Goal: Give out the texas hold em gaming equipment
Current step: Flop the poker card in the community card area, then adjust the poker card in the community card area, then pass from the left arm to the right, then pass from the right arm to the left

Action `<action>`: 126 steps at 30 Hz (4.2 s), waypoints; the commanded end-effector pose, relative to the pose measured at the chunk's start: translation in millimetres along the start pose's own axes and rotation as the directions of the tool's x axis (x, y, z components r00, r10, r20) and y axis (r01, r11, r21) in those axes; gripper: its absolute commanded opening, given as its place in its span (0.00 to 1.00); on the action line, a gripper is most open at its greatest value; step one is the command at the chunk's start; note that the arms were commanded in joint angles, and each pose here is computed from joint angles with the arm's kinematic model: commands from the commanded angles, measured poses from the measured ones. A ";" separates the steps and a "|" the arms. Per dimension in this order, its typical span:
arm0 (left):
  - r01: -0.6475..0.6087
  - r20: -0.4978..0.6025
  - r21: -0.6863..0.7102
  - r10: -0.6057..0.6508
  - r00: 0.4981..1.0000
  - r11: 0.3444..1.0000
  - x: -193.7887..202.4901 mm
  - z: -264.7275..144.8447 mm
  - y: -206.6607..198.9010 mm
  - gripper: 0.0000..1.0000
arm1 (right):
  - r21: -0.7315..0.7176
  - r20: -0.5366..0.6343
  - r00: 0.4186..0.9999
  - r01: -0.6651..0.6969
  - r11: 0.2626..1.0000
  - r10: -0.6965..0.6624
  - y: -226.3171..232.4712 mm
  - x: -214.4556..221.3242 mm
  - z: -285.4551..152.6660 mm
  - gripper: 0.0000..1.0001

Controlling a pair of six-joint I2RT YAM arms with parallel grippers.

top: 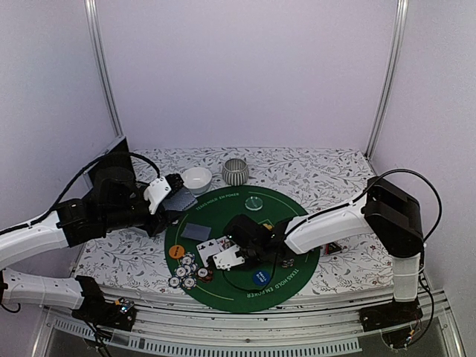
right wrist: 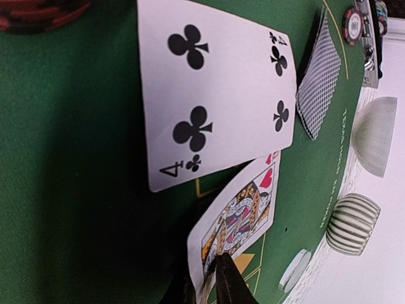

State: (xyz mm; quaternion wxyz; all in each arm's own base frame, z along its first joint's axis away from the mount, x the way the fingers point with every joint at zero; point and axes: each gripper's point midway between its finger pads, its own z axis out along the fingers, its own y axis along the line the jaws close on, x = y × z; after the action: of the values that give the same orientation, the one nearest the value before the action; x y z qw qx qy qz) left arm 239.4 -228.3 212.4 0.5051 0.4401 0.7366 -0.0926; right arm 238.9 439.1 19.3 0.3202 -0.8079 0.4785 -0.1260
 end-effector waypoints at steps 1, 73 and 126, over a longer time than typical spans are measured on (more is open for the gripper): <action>0.021 0.052 -0.026 -0.020 0.998 0.999 -14.2 -5.0 10.6 0.44 | -0.096 -0.029 0.998 0.056 0.994 -0.059 28.6 8.3 -1.2 0.17; 0.007 0.049 0.045 -0.009 0.999 0.999 -11.9 -2.4 -2.5 0.44 | -0.260 0.013 0.215 -0.942 0.211 0.976 -69.3 -5.1 -65.9 0.20; -0.142 0.062 0.198 0.132 0.989 0.970 -2.0 4.7 -53.2 0.76 | -0.822 0.239 0.087 -0.512 0.249 0.967 -131.8 -129.4 -166.8 0.02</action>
State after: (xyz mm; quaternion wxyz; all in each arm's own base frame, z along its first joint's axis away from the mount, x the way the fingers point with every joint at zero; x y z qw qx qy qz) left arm 199.5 -263.8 197.9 0.4740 0.5371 0.6805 -0.1543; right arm 196.6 529.4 225.0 0.2630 -0.4253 0.6881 0.5257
